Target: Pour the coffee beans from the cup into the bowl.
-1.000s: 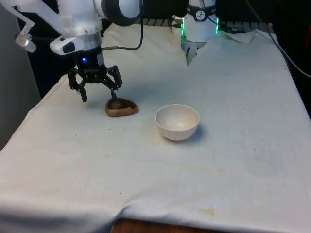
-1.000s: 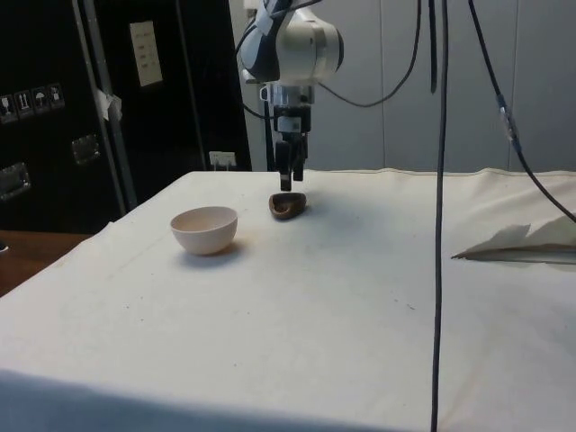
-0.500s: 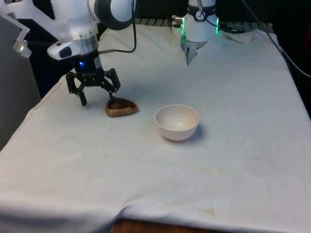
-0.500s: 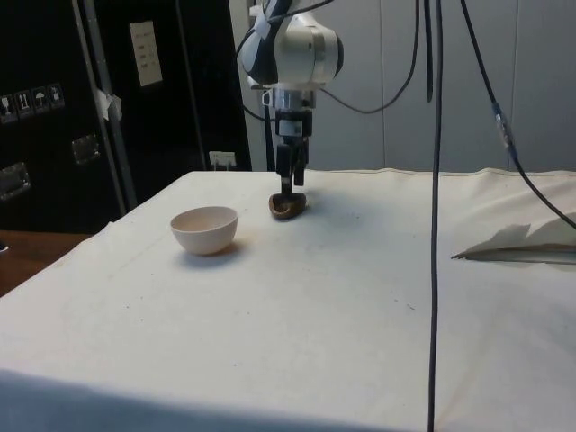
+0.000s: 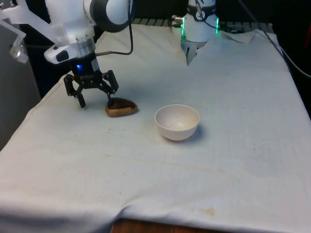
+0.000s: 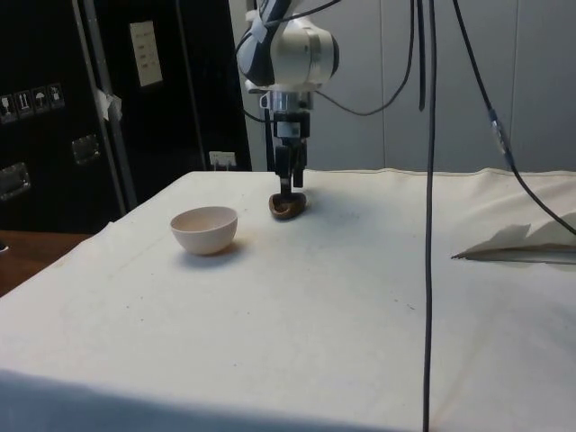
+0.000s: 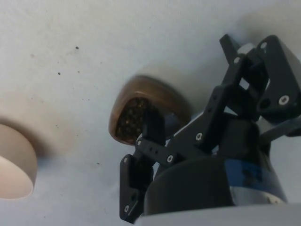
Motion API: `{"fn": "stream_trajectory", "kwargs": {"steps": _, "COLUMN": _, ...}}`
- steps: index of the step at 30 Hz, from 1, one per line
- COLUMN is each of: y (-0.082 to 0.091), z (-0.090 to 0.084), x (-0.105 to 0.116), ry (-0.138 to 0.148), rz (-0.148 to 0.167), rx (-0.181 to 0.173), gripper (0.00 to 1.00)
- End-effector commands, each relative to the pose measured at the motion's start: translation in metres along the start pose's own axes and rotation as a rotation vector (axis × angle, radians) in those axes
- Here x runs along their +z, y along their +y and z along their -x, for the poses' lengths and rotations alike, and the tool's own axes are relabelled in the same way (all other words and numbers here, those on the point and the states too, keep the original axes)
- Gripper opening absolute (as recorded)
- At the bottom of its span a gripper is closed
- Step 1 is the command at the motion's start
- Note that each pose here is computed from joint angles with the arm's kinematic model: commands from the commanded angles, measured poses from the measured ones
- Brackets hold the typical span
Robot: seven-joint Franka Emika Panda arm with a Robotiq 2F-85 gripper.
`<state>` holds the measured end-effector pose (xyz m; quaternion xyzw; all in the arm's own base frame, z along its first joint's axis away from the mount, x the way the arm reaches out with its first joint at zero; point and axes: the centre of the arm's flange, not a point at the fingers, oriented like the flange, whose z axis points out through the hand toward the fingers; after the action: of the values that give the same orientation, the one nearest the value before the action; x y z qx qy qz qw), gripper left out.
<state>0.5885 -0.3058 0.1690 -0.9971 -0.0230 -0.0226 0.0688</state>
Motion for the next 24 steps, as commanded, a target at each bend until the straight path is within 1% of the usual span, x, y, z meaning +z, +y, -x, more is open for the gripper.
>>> {"fn": "stream_trajectory", "kwargs": {"steps": 1, "y": 0.0013, "z": -0.0004, "x": 0.0012, "ry": -0.014, "rz": 0.000, "rx": 0.004, "gripper": 1.00}}
{"fn": "stream_trajectory", "kwargs": {"steps": 2, "y": 0.0022, "z": -0.0013, "x": 0.0017, "ry": -0.018, "rz": -0.004, "rx": 0.004, "gripper": 1.00}}
{"fn": "stream_trajectory", "kwargs": {"steps": 3, "y": 0.0016, "z": -0.0014, "x": 0.0005, "ry": -0.007, "rz": -0.005, "rx": 0.000, "gripper": 1.00}}
{"fn": "stream_trajectory", "kwargs": {"steps": 4, "y": 0.0029, "z": -0.0015, "x": 0.0020, "ry": -0.021, "rz": -0.005, "rx": 0.004, "gripper": 1.00}}
{"fn": "stream_trajectory", "kwargs": {"steps": 9, "y": 0.0038, "z": -0.0022, "x": 0.0027, "ry": -0.028, "rz": -0.011, "rx": 0.001, "gripper": 1.00}}
{"fn": "stream_trajectory", "kwargs": {"steps": 10, "y": 0.0038, "z": -0.0018, "x": 0.0024, "ry": -0.020, "rz": -0.012, "rx": 0.000, "gripper": 1.00}}
{"fn": "stream_trajectory", "kwargs": {"steps": 11, "y": 0.0037, "z": -0.0023, "x": 0.0025, "ry": -0.028, "rz": -0.010, "rx": 0.000, "gripper": 1.00}}
{"fn": "stream_trajectory", "kwargs": {"steps": 18, "y": 0.0019, "z": -0.0025, "x": 0.0029, "ry": -0.025, "rz": -0.008, "rx": -0.005, "gripper": 1.00}}
{"fn": "stream_trajectory", "kwargs": {"steps": 19, "y": 0.0025, "z": -0.0025, "x": 0.0025, "ry": -0.021, "rz": -0.012, "rx": -0.004, "gripper": 1.00}}
{"fn": "stream_trajectory", "kwargs": {"steps": 20, "y": 0.0014, "z": -0.0025, "x": 0.0033, "ry": -0.026, "rz": -0.008, "rx": -0.006, "gripper": 1.00}}
{"fn": "stream_trajectory", "kwargs": {"steps": 24, "y": 0.0004, "z": -0.0033, "x": 0.0028, "ry": -0.024, "rz": -0.005, "rx": -0.010, "gripper": 1.00}}
